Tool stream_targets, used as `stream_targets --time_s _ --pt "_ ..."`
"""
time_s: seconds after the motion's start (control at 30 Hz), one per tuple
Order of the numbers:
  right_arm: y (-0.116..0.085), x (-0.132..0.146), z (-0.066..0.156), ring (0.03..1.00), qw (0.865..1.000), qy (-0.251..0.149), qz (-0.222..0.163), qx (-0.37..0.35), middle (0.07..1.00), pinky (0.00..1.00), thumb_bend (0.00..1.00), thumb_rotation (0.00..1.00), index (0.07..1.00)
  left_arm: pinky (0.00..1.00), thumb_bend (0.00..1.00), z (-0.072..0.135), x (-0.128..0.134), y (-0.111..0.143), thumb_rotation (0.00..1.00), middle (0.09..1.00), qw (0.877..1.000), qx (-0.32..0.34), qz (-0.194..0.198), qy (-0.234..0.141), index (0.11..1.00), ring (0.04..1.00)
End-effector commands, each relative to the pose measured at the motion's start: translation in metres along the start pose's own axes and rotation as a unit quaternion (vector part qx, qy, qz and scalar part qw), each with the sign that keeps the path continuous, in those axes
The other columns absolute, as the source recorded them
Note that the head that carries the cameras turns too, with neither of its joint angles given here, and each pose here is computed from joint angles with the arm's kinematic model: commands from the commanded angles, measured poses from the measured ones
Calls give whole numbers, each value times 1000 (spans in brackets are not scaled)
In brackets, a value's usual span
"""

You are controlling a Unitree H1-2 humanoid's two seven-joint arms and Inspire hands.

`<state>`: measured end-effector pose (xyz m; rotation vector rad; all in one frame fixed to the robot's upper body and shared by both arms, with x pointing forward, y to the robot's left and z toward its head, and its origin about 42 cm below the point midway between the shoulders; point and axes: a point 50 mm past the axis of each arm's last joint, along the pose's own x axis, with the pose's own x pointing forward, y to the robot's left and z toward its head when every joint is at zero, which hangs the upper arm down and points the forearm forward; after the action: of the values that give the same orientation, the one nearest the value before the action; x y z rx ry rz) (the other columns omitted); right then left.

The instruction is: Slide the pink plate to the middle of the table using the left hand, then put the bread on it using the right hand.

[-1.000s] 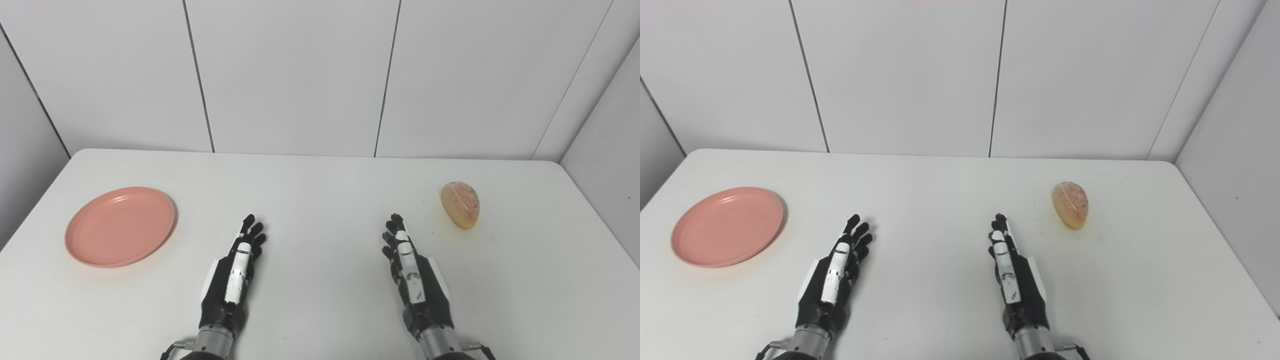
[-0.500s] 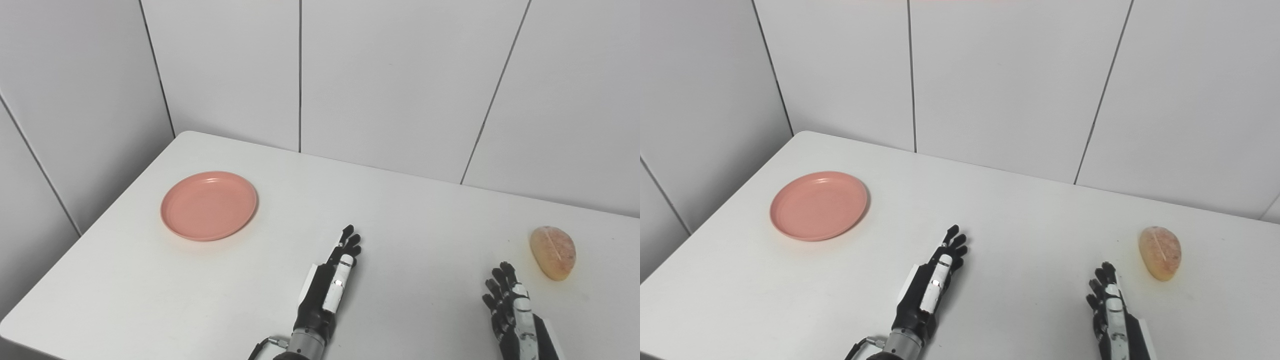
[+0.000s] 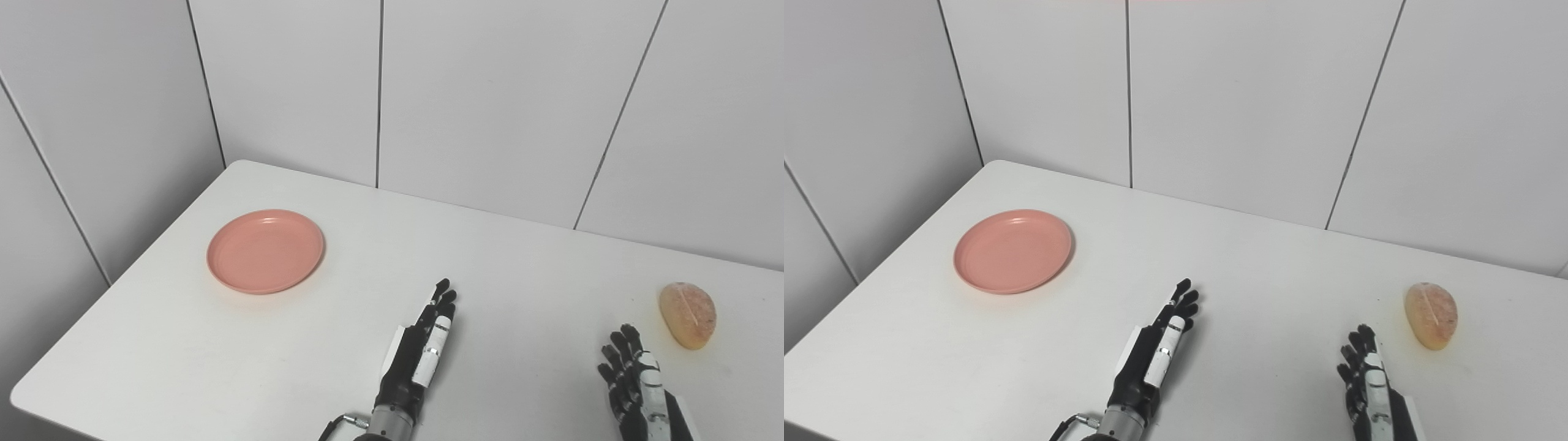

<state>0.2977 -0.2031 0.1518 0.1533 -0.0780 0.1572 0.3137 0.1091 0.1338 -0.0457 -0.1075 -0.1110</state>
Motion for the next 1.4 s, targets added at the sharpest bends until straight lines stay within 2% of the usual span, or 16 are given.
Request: stream_targets --time_s 0.0,0.33,0.7,0.9,1.13,1.37 --pt "-1 7 17 1000 999 -48 11 -6 1000 1000 281 1000 1000 938 378 8 8 -11 1000 947 1000 -5 -6 -18 938 944" --pt "2 8 16 1000 999 -44 7 -3 1000 1000 276 1000 1000 925 367 14 10 -5 1000 951 1000 -9 -1 -29 939 939" --pt "7 11 13 1000 999 -41 11 2 1000 1000 278 1000 1000 941 394 37 13 7 1000 961 999 1 -5 -50 950 950" --pt "8 12 14 1000 999 -39 9 7 1000 1000 270 1000 1000 926 384 53 17 12 1000 958 997 19 -5 -79 942 943" --pt "7 13 13 1000 999 -42 9 4 1000 1000 281 1000 1000 916 394 82 24 23 1000 948 993 28 4 -113 932 931" --pt "4 13 12 1000 999 -39 8 5 1000 1000 288 1000 1000 931 403 109 29 38 1000 941 991 35 16 -129 929 925"
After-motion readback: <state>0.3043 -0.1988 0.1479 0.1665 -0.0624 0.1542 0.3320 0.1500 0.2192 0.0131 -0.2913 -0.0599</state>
